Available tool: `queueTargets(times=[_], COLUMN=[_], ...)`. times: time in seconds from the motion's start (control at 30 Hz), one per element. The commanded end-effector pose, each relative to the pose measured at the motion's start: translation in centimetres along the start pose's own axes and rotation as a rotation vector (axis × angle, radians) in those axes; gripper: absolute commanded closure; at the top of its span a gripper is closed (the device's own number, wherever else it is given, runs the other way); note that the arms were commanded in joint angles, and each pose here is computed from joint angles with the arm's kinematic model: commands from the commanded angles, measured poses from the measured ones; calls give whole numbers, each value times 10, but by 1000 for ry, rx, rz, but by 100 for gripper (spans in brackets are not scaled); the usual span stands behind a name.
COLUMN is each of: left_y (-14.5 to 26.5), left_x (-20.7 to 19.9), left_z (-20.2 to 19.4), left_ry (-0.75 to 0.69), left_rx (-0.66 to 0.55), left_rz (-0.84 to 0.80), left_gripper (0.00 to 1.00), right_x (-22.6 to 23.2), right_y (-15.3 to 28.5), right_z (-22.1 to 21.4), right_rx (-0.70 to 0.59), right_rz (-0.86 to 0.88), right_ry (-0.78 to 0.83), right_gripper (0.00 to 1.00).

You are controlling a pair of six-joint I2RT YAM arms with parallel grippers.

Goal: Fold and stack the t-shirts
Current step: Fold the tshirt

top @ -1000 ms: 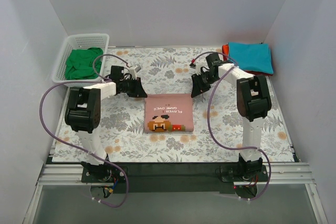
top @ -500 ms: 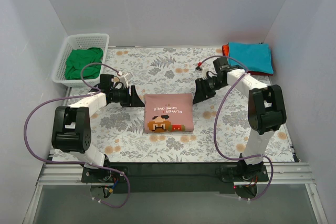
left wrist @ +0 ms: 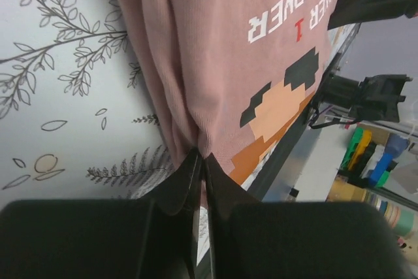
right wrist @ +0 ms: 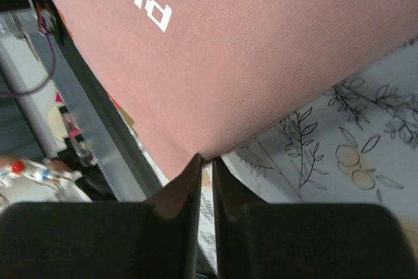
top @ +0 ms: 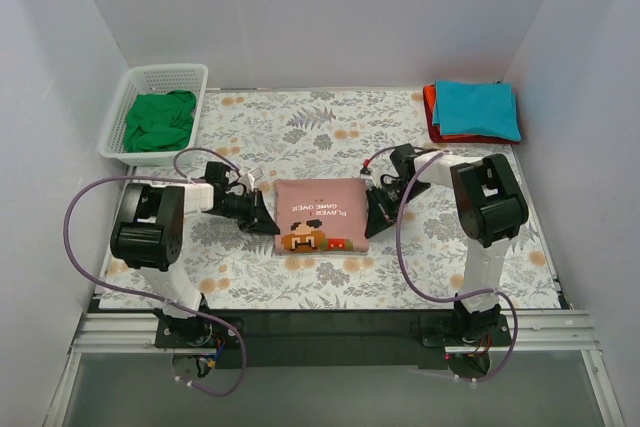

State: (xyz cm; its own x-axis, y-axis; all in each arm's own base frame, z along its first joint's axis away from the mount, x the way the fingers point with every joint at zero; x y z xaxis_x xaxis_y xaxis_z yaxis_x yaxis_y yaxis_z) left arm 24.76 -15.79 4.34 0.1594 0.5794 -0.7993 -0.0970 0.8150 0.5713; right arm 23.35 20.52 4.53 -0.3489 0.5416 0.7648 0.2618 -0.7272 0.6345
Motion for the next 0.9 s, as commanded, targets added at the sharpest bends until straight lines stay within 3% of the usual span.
queueTargets(times=[0.0, 0.23, 0.33, 0.37, 0.4, 0.47, 0.53, 0.67, 0.73, 0.77, 0.87], left_y=[-2, 2, 4, 7, 9, 19, 38, 55, 51, 41, 13], left_x=[-2, 21, 24, 21, 15, 0, -21, -65, -83, -94, -110], left_z=[4, 64, 69, 70, 68, 64, 64, 66, 63, 57, 44], left_ry=[10, -53, -20, -26, -31, -62, -176, -297, -295, -299, -227], left_rx=[6, -102, -102, -107, -104, -109, -160, -223, -229, -202, -135], left_rz=[-32, 53, 34, 26, 7, -34, -39, -115, -172, -200, -251], left_gripper=[99, 100, 100, 100, 92, 78, 70, 64, 70, 75, 91], right_x=[-7, -33, -37, -33, -26, -16, 6, 59, 86, 98, 111], right_y=[-7, 11, 20, 24, 28, 35, 55, 78, 74, 60, 31], right_z=[1, 46, 59, 65, 60, 56, 57, 71, 83, 84, 87], right_rx=[26, -55, -84, -97, -81, -83, -142, -300, -357, -333, -263], right_rz=[11, -96, -119, -122, -101, -101, -113, -22, 89, 159, 246], right_ry=[-17, 29, 36, 49, 47, 76, 161, 254, 244, 233, 187], right_gripper=[96, 99, 99, 88, 75, 57, 56, 53, 66, 88, 99])
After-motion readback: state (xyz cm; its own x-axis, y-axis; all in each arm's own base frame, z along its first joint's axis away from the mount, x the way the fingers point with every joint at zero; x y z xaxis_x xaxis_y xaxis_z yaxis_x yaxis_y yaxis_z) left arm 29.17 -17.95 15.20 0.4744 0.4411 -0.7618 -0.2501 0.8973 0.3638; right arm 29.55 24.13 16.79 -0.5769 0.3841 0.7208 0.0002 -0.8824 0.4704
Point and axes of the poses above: each gripper's point midway between its finger pads, its own y axis back along the fingers, its own x axis along the line the jaws close on, z = x × y, the point moved 2 cm from there along y, back along the fingers, and after that the axes turned 3 degrees about -y, right-handed, at the moved point
